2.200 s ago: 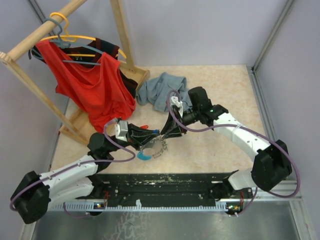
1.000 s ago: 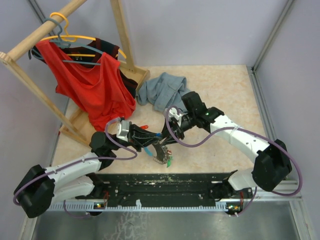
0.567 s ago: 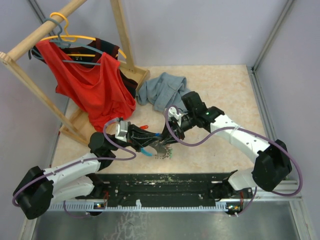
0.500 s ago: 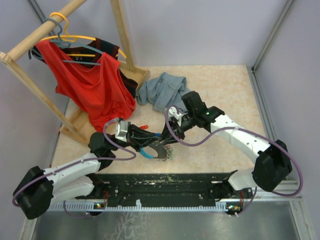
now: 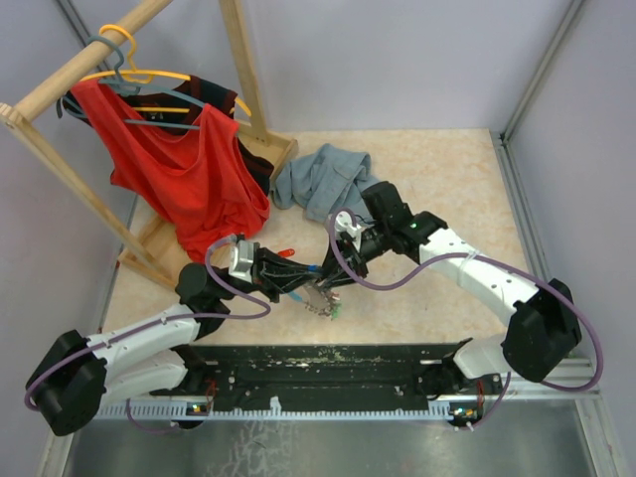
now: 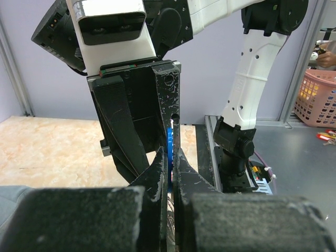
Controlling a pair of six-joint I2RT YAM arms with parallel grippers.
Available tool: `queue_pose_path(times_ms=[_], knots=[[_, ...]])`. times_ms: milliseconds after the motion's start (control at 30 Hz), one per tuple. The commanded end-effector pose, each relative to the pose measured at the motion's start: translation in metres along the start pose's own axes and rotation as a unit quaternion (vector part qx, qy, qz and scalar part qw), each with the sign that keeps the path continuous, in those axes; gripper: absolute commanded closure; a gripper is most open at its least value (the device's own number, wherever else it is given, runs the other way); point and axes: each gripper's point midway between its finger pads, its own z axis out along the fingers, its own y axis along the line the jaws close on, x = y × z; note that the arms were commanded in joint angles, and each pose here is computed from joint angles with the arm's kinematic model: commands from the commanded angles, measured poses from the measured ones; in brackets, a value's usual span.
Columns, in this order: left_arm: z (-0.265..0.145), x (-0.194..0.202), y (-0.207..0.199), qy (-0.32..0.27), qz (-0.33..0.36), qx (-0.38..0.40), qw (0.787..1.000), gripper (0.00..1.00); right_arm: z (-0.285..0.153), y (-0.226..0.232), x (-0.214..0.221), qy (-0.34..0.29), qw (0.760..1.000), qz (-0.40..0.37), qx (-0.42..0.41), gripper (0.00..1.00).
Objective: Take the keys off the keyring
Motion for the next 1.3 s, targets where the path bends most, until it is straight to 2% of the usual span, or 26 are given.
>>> queue_pose_path(times_ms=[0,733,933,1267], knots=[[0.0018,-0.0164,-0.0048,-0.029,0.017,0.011,0.999,1.00,-0.0019,0.0025,-0.0332,-0.017,0.999,-0.049,-0.001,0.76],[0.0014,-0.0102,-0.0072,-0.023,0.004,0.019,1.000,1.00,-0.0053,-0.0037,-0.0345,-0.014,0.999,-0.046,0.017,0.77],[0.0009,-0.0103,-0.0072,-0.024,0.005,0.018,1.000,1.00,-0.0051,-0.0036,-0.0345,-0.014,0.999,-0.046,0.017,0.86],[-0.0006,-0.0112,-0.0072,-0.024,0.009,0.014,1.000,1.00,-0.0051,-0.0041,-0.0333,-0.014,0.999,-0.044,0.017,0.95]])
